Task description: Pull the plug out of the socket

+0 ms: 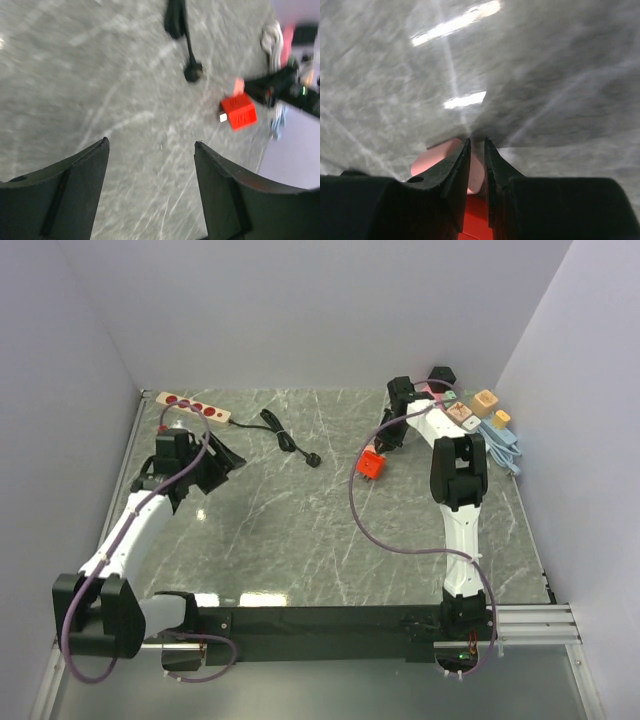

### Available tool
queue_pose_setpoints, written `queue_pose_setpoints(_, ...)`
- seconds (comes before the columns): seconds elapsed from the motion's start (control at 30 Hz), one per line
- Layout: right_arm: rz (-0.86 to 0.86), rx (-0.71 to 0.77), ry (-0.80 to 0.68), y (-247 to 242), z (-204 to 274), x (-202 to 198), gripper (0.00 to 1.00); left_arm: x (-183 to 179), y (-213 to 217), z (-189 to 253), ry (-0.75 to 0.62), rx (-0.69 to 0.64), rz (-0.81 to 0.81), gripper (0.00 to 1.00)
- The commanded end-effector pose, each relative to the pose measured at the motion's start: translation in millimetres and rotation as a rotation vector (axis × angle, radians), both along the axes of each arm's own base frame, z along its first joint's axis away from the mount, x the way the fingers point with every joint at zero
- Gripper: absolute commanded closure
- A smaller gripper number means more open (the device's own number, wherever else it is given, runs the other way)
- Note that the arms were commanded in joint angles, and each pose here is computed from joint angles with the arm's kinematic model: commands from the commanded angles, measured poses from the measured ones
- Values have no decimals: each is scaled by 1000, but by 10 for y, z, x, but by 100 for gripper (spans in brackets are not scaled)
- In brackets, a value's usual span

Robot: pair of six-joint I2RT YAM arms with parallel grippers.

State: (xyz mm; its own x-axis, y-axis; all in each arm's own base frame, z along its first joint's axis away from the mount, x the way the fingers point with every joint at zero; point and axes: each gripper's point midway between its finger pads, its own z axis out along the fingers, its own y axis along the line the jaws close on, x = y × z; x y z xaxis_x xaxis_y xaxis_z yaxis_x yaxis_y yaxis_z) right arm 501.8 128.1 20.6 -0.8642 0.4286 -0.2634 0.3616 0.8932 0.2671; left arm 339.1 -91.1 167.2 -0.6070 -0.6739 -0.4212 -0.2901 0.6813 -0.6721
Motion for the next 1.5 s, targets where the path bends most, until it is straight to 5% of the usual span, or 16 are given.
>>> queue_pose_setpoints(0.0, 146, 98, 22, 402, -101, -151, 75, -227, -208, -22, -23, 32, -123, 27)
queue_pose_setpoints(0.5, 626, 402, 107, 2289, 181, -2097, 77, -666, -507, -153, -49, 28, -194, 28)
queue_pose_setpoints(0.67, 515, 394, -63, 1896, 689, -1954, 78, -518, -715, -75, -76, 46, -244, 28)
queue_pose_setpoints(0.83, 471, 418, -252, 1480, 1432, -1819, 80, -214, -849, -262, -33, 237, -254, 30)
queue_pose_setpoints(0.93, 464, 371, -297, 1260, 1682, -1861, 62, 124, -766, -382, 5, 411, -196, 26)
queue_pose_setpoints(1.0, 465, 327, -297, 1153, 1742, -1936, 48, 344, -772, -494, 36, 495, -195, 23)
queue_pose_setpoints(1.17, 356, 203, -309, 766, 1751, -2014, 41, 530, -900, -788, 125, 646, -246, 23)
queue_pose_setpoints(1.47, 304, 161, -267, 542, 1409, -2158, 32, 514, -1113, -1102, 145, 691, -319, 25)
